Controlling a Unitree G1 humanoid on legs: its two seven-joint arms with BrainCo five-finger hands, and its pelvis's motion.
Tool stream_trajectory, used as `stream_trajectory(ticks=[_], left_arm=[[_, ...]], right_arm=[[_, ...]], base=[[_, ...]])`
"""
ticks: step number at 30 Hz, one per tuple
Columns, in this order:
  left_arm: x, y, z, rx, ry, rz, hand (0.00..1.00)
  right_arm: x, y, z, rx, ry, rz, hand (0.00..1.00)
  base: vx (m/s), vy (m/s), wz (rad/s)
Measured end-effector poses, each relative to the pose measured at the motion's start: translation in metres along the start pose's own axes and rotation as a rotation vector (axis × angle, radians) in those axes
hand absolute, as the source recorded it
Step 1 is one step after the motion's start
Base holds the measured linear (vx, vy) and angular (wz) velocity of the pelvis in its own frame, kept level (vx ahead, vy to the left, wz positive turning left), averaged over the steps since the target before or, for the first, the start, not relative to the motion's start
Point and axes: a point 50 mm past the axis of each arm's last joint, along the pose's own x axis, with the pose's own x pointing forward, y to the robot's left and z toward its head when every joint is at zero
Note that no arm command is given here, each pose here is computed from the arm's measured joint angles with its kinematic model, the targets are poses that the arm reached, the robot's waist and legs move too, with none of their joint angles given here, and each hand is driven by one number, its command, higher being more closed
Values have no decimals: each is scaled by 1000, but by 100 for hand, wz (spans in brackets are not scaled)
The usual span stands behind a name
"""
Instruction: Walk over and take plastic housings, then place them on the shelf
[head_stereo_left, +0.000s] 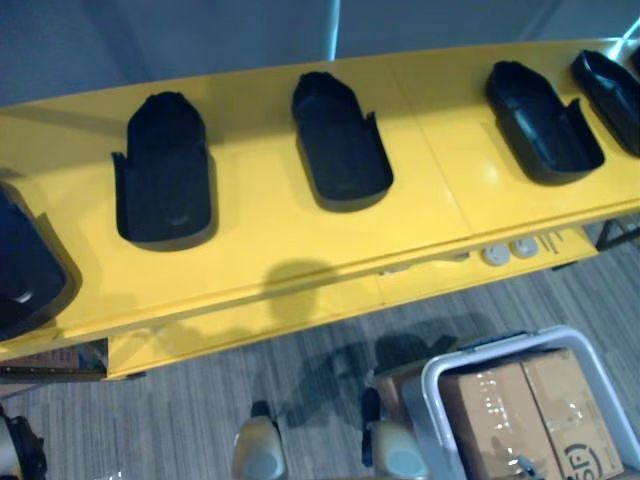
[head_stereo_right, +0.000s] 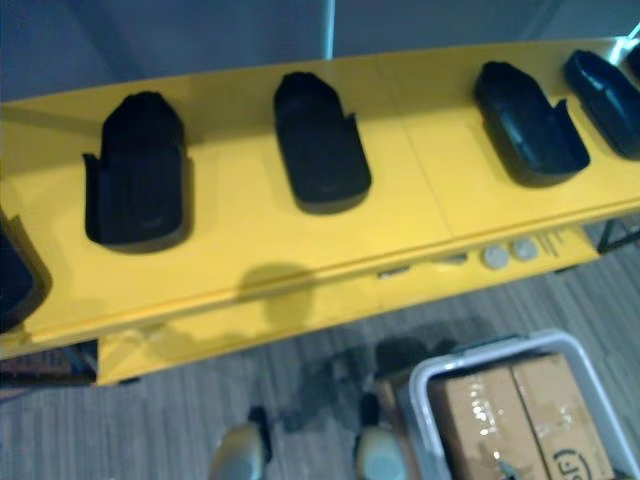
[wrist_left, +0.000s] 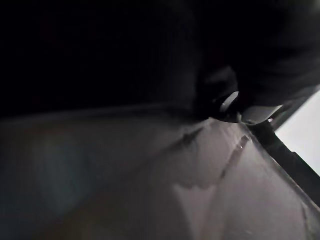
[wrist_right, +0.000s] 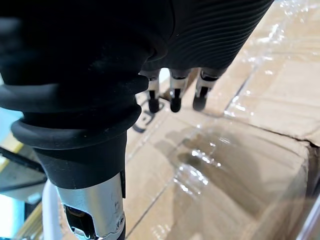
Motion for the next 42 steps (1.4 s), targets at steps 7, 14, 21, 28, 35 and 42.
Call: stream_trajectory(ticks=[7,14,21,28,35,42], left_arm=[[1,8,3,-22,-19,41,0],[-3,15,12,-128,-84,256,0],[-31,37,74,-401,-385,564,0],[-70,50,109,-564,-680,696,0],[-107,10,84,-552,-884,531,0],[-158,-31,23,-718,-911,170,0]], right_arm=[[2,7,5,11,-13,14,0],[1,8,4,12,-10,15,0],[-2,14,12,25,-99,-23,0],[-13,40,50,13,-347,-4,0],[-54,59,124,92,-795,-57,0],[-118,47,195,299,-1283,-117,0]], base=[[-11,-1,-3],[-3,8,-2],[0,0,0],[17,-25,2],[27,-18,2],[3,-1,6]])
